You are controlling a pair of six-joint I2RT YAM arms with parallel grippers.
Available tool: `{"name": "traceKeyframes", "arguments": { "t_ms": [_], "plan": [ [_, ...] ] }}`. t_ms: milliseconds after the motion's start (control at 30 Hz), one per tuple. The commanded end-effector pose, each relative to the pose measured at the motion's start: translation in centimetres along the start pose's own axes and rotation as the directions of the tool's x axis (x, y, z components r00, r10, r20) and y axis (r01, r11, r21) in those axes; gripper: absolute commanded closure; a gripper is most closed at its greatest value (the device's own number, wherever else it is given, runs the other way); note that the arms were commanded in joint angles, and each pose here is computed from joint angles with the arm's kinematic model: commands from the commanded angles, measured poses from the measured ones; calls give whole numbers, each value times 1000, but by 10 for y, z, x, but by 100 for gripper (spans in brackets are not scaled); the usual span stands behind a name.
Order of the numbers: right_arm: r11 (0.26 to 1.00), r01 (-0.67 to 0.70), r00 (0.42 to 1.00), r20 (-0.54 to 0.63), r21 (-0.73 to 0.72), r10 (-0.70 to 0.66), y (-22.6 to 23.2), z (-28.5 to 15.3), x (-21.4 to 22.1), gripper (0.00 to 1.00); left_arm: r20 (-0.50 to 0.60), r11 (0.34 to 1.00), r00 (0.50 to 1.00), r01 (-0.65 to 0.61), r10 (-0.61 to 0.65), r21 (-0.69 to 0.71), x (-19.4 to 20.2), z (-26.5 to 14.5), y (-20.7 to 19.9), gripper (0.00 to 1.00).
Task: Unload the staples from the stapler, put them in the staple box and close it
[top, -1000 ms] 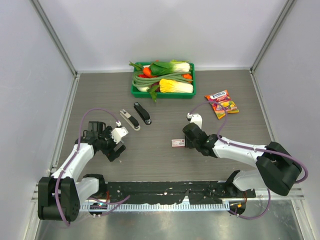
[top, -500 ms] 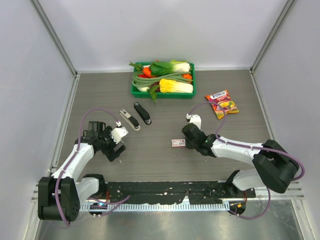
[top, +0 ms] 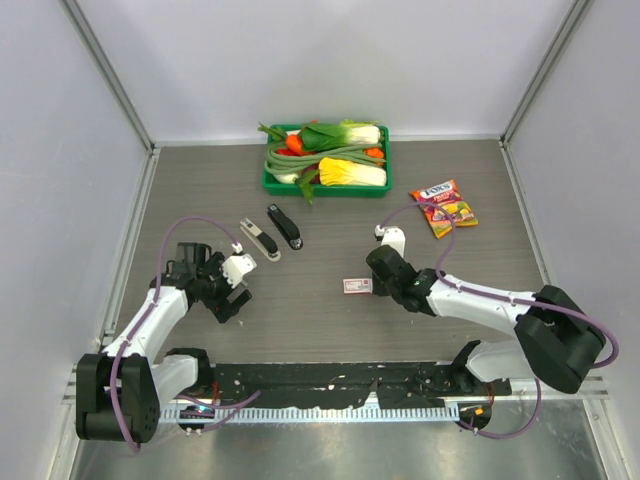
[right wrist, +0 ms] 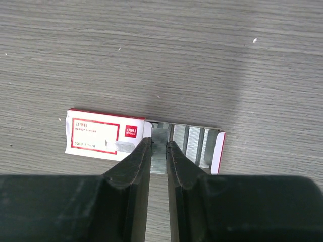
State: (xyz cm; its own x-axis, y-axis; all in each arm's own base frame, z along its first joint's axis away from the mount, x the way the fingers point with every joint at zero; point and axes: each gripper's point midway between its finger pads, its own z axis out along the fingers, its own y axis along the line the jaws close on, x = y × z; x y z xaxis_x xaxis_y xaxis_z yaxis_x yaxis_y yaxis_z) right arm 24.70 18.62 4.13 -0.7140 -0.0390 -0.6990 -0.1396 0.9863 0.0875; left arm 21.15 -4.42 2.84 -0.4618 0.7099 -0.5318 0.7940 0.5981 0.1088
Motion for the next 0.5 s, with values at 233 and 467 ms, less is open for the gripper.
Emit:
{"name": "traceKeyframes", "arguments": {
  "t_ms": [233,467],
  "plan": [
    [1000,-10,999,40,29,8,-7,1,-4,80,6,1000,1000,-18,18,-1,-3,0,2,0],
    [999,-4,1000,31,42,2,-8,4,-2,80,12,1000,1000,-17,17,2,-5,0,2,0]
  ]
}}
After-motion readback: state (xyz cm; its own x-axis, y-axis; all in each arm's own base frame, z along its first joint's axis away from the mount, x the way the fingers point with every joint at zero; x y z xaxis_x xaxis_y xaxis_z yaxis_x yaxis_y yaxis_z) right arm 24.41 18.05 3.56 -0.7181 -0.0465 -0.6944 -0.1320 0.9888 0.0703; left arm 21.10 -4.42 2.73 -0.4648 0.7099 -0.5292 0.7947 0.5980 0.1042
